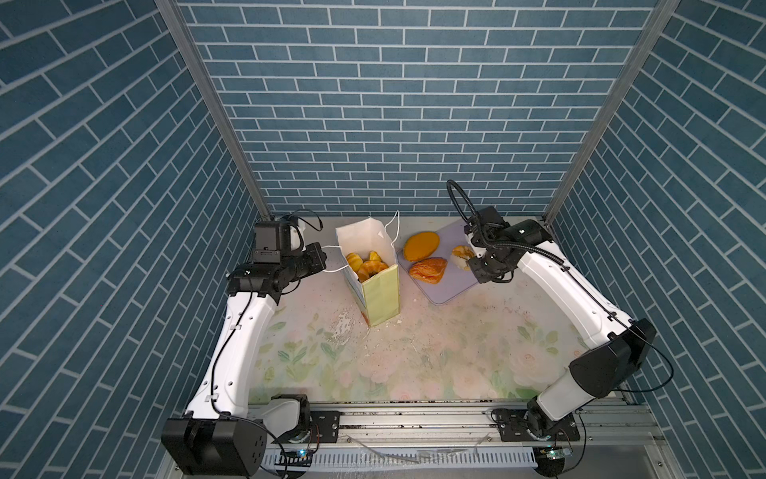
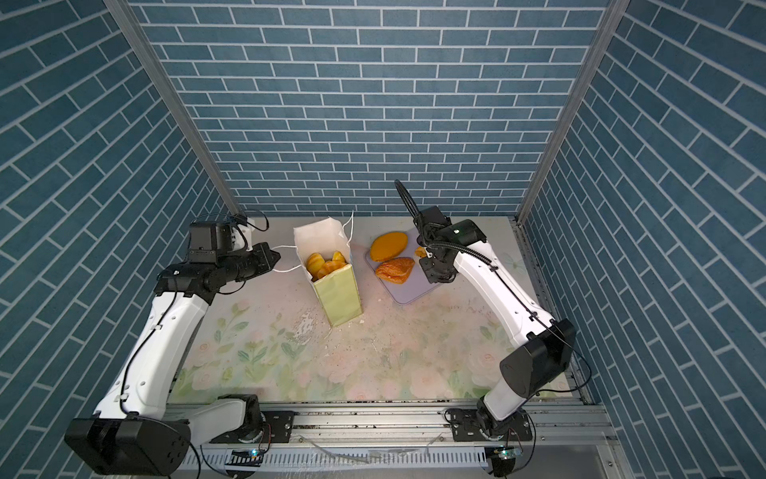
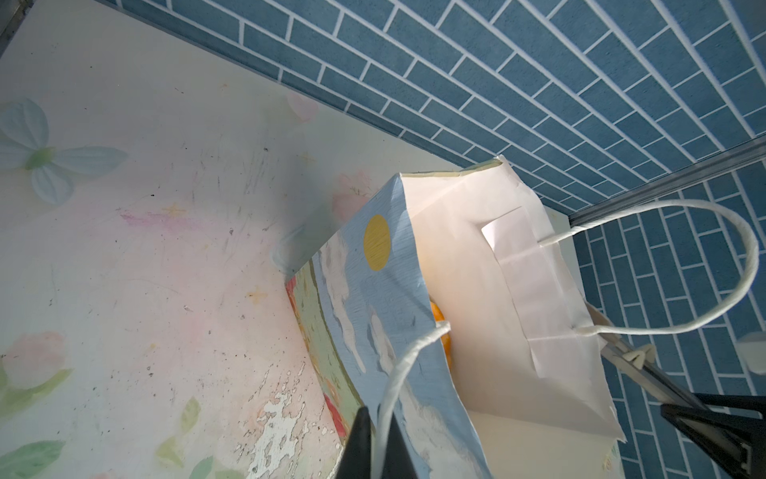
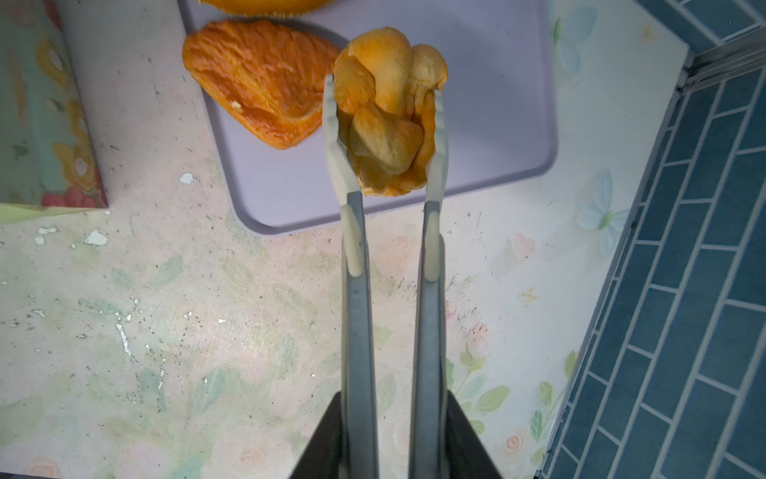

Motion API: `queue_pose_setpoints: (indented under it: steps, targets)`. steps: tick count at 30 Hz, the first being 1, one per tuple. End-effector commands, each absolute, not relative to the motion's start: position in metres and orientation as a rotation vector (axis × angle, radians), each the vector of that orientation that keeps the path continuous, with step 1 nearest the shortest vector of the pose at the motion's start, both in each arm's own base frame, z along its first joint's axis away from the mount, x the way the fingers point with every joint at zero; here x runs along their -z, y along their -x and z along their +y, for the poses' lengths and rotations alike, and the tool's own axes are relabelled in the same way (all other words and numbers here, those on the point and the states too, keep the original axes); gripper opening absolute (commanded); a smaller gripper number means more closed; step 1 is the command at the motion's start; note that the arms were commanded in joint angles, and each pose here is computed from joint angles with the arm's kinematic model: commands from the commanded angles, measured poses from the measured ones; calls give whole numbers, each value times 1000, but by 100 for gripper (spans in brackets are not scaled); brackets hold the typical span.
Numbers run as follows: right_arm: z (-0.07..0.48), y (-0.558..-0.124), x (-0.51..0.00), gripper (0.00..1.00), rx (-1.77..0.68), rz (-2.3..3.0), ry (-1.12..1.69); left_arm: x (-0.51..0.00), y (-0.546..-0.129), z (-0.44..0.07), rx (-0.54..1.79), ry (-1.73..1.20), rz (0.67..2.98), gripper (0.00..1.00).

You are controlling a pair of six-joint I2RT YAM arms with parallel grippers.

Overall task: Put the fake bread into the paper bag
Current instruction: 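Lift the knotted bun and carry it over the bag opening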

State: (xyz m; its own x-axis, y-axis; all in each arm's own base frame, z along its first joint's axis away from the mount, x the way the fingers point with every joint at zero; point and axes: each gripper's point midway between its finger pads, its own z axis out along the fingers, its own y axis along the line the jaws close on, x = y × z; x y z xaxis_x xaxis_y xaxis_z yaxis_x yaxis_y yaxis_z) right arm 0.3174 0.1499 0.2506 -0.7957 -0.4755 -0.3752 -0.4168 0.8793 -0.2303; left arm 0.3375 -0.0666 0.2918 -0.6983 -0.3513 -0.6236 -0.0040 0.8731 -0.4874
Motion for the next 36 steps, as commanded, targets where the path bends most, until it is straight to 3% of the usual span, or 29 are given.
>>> queue_pose_setpoints:
  steps: [1,9,19,29,36]
  targets:
    - [147,-324,-288,24,194,2513,640,-300,-335,-65,570,234,2281,9]
    - [164,-339,-380,23,93,2282,605,-307,-341,-67,590,241,2258,9]
    - [238,-333,-459,22,-193,1961,771,-309,-345,-67,588,244,2258,8]
    - [326,-305,-458,22,-383,1801,1003,-311,-348,-71,568,218,2254,9]
    - [352,-282,-423,21,-428,1859,1136,-304,-347,-73,578,227,2269,9]
